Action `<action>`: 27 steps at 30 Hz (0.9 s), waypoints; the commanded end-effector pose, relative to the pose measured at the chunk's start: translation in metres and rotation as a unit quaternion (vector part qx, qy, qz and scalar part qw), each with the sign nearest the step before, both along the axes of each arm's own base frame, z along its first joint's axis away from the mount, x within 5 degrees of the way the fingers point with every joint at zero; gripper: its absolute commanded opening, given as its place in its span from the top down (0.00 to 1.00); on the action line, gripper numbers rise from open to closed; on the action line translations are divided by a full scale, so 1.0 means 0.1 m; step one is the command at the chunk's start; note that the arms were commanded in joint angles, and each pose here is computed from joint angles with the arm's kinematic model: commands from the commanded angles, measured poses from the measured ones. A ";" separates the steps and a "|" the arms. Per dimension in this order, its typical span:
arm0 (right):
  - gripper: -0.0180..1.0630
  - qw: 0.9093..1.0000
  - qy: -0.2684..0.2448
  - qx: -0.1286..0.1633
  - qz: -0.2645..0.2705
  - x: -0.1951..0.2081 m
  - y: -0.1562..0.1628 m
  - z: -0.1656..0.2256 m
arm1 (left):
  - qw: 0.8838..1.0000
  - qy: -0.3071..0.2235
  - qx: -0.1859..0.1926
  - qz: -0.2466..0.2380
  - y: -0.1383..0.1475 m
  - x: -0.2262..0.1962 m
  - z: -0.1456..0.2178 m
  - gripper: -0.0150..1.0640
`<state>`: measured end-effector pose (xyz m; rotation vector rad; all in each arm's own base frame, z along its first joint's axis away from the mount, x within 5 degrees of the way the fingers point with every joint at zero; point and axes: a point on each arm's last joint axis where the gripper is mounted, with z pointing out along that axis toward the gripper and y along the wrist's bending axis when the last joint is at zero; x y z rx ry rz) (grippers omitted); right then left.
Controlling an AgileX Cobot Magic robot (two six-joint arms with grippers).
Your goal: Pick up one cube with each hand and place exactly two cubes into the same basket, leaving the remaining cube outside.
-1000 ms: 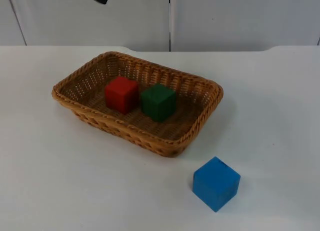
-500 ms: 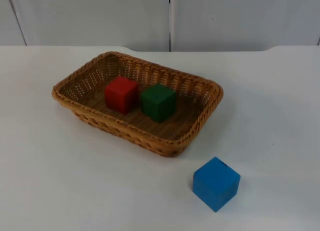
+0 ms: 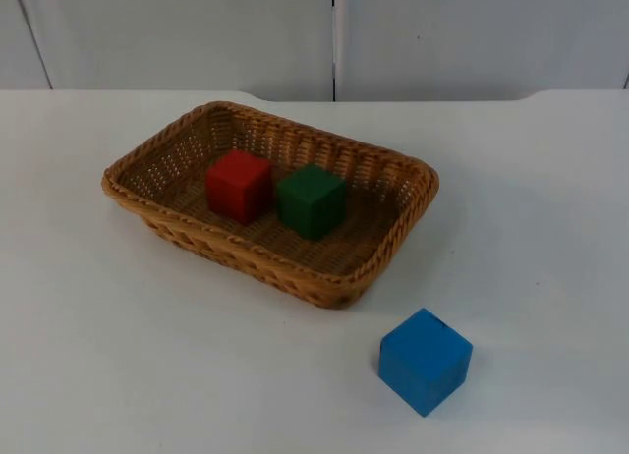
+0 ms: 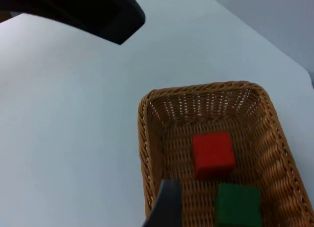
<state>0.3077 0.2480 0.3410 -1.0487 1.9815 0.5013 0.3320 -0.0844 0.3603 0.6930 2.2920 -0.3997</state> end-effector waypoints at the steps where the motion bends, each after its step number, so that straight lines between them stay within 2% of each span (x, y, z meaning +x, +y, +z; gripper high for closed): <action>1: 0.32 1.000 0.000 0.007 -0.003 -0.06 -0.03 0.03 | 1.000 -0.006 -0.006 0.005 0.01 -0.07 0.03 0.27; 6: 0.32 1.000 -0.012 0.013 -0.020 -0.13 -0.11 -0.02 | 0.999 -0.036 -0.011 0.034 0.07 -0.23 -0.04 0.27; 17: 0.32 0.999 0.000 0.004 -0.038 -0.30 -0.27 -0.24 | 0.998 -0.023 -0.007 0.063 0.17 -0.70 -0.41 0.27; 27: 0.32 0.999 0.003 0.001 -0.051 -0.53 -0.45 -0.37 | 0.996 -0.051 -0.030 0.073 0.23 -1.12 -0.35 0.27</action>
